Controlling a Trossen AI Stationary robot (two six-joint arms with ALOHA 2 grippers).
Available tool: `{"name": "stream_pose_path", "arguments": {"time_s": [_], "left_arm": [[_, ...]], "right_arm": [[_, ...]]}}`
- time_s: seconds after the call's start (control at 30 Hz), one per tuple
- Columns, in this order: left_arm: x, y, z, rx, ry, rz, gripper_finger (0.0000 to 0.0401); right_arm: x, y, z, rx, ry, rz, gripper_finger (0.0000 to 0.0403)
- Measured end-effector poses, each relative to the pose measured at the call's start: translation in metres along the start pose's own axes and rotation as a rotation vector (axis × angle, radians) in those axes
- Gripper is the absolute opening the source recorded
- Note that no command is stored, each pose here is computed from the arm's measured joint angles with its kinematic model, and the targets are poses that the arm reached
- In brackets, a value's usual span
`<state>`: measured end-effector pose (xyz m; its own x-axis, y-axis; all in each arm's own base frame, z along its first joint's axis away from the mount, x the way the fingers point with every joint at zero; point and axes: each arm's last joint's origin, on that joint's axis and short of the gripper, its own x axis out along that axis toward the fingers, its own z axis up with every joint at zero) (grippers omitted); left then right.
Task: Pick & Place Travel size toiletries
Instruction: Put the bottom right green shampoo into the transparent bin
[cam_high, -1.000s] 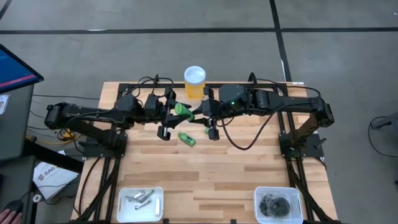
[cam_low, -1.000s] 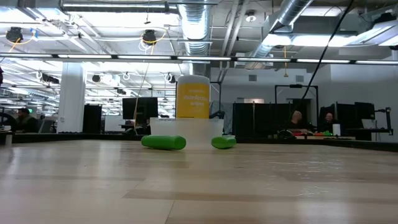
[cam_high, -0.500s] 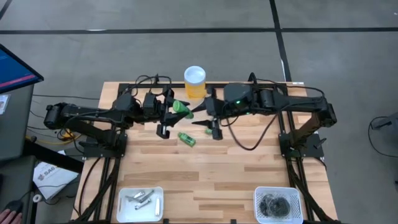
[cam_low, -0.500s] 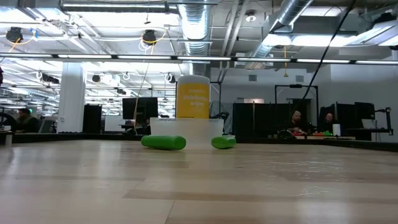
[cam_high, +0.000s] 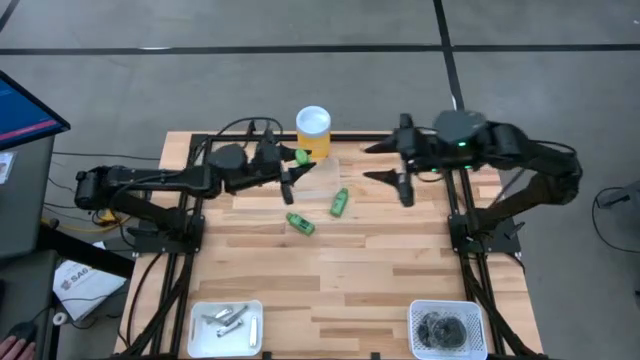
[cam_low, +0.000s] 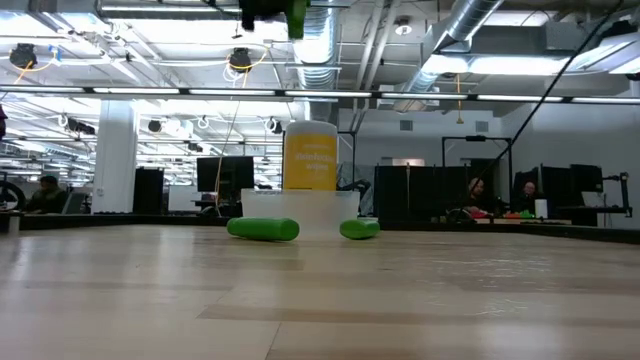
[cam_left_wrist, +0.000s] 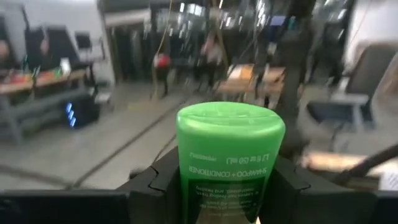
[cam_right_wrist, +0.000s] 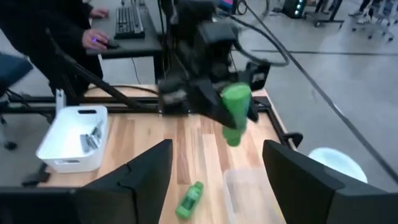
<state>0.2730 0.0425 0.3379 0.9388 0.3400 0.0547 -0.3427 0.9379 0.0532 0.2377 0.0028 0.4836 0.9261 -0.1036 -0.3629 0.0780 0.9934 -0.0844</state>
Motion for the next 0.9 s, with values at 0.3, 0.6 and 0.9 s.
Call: {"name": "stream_pose_path", "arguments": {"time_s": [0.3, 0.6, 0.9], "left_arm": [[0.035, 0.025, -0.07, -0.089, 0.352, 0.11, 0.0137], [0.052, 0.029, -0.114, -0.188, 0.499, 0.145, 0.0143], [0.062, 0.029, -0.149, -0.186, 0.588, 0.273, 0.0143]], "right_arm": [[-0.026, 0.003, 0.002, 0.037, -0.048, 0.027, 0.0225], [-0.014, 0.013, 0.0, 0.019, -0.015, 0.06, 0.0215], [-0.009, 0.014, 0.0, 0.019, -0.007, 0.06, 0.0214]]}}
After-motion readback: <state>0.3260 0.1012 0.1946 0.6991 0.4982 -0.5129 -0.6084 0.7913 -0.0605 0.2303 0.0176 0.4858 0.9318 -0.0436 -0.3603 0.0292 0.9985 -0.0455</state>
